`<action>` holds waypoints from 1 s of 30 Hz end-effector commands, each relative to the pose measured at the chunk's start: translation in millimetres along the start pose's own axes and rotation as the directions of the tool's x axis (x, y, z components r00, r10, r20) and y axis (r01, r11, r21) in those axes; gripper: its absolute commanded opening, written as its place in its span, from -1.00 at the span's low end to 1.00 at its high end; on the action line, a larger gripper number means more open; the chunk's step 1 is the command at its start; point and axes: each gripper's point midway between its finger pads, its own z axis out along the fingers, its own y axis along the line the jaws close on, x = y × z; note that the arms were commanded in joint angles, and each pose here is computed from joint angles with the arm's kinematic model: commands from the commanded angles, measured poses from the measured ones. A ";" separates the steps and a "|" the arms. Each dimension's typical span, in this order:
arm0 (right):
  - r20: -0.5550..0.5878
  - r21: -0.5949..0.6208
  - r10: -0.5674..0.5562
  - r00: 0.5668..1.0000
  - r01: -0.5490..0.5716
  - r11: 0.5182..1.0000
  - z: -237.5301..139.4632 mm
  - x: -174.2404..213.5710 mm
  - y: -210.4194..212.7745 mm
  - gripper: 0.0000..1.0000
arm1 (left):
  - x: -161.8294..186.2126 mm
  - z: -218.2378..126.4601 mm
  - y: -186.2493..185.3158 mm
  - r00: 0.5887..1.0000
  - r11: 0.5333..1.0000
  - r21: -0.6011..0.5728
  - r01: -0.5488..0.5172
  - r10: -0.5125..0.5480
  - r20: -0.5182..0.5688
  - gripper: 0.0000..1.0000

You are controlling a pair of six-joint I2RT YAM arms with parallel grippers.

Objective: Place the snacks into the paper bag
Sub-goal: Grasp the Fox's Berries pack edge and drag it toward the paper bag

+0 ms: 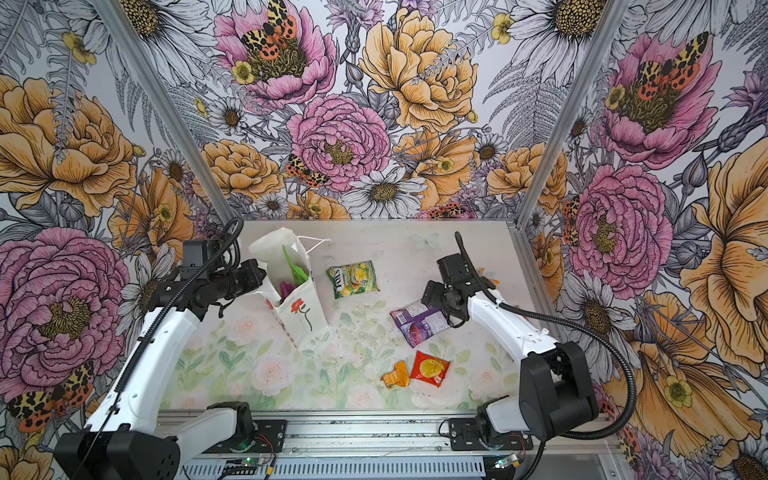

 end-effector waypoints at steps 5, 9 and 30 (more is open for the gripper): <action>-0.122 -0.001 0.002 0.993 -0.002 1.000 30.8 -8.1 -12.0 0.87 | -1.9 -2.8 -0.7 0.999 0.999 0.020 -0.027 0.026 0.026 -1.00; -0.166 0.004 0.009 0.986 -0.008 1.000 46.0 8.8 -8.8 0.87 | -2.0 -2.0 -0.1 0.999 0.999 0.018 -0.027 0.026 0.026 -1.00; -0.208 -0.148 -0.115 0.971 0.085 0.985 24.4 67.7 51.4 0.62 | -1.5 0.2 0.9 1.000 1.000 0.018 -0.020 0.019 0.019 -1.00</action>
